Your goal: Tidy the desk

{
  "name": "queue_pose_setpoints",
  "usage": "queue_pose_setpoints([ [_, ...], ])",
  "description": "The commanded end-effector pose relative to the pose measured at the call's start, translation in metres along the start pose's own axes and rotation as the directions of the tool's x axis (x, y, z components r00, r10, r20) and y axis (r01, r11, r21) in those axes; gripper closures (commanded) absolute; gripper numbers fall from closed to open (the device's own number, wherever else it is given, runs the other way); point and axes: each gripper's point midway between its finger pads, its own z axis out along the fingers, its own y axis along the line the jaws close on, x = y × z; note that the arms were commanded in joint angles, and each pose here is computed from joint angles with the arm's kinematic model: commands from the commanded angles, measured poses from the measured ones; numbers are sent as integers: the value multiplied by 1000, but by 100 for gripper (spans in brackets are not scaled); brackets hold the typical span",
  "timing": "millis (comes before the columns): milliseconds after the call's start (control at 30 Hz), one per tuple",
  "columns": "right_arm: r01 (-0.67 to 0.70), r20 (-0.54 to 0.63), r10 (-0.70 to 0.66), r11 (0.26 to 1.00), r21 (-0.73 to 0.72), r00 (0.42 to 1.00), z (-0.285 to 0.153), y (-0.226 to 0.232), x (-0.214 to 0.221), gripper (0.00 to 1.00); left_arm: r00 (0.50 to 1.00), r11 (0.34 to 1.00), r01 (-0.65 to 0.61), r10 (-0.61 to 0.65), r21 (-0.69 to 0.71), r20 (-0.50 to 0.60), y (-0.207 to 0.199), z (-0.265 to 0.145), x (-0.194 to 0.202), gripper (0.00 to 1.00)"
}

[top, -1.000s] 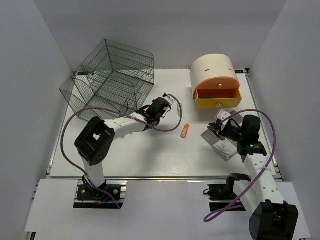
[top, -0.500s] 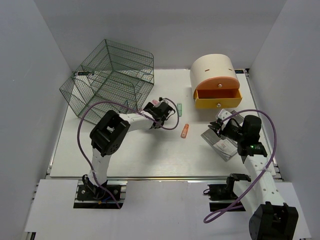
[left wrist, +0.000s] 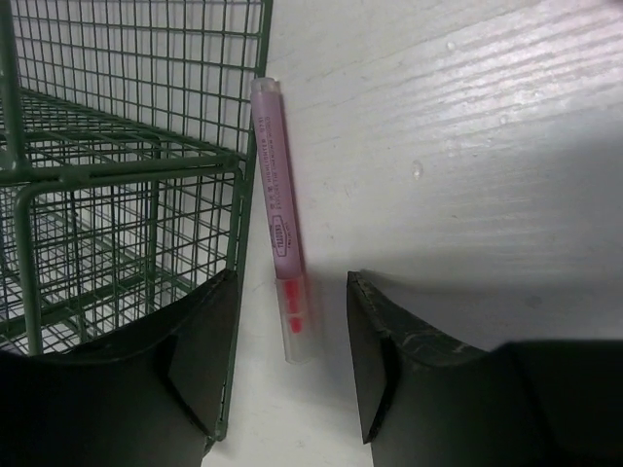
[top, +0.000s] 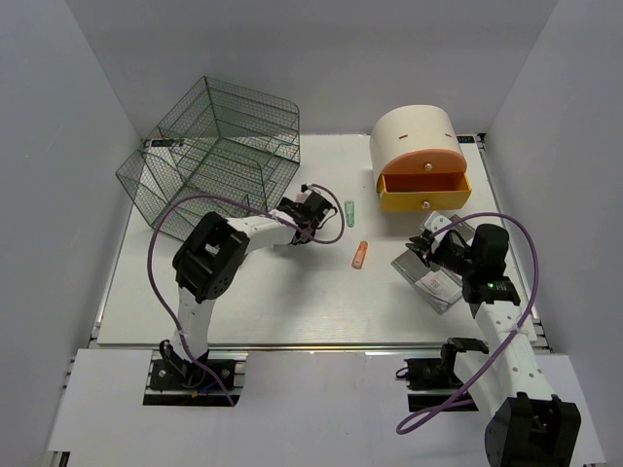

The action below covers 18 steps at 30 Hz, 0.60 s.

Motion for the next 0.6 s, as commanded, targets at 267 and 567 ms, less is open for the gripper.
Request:
queue_pose_setpoints([
  [267,31,24,-32,999,29,999,-2,-6,-8,75,990,981,118,-104,156,-95,-14,4,11,47],
  [567,36,26,-37,999,31,999,-2,-7,-9,75,981,942,167,-128,291,-148,-35,-6,22,54],
])
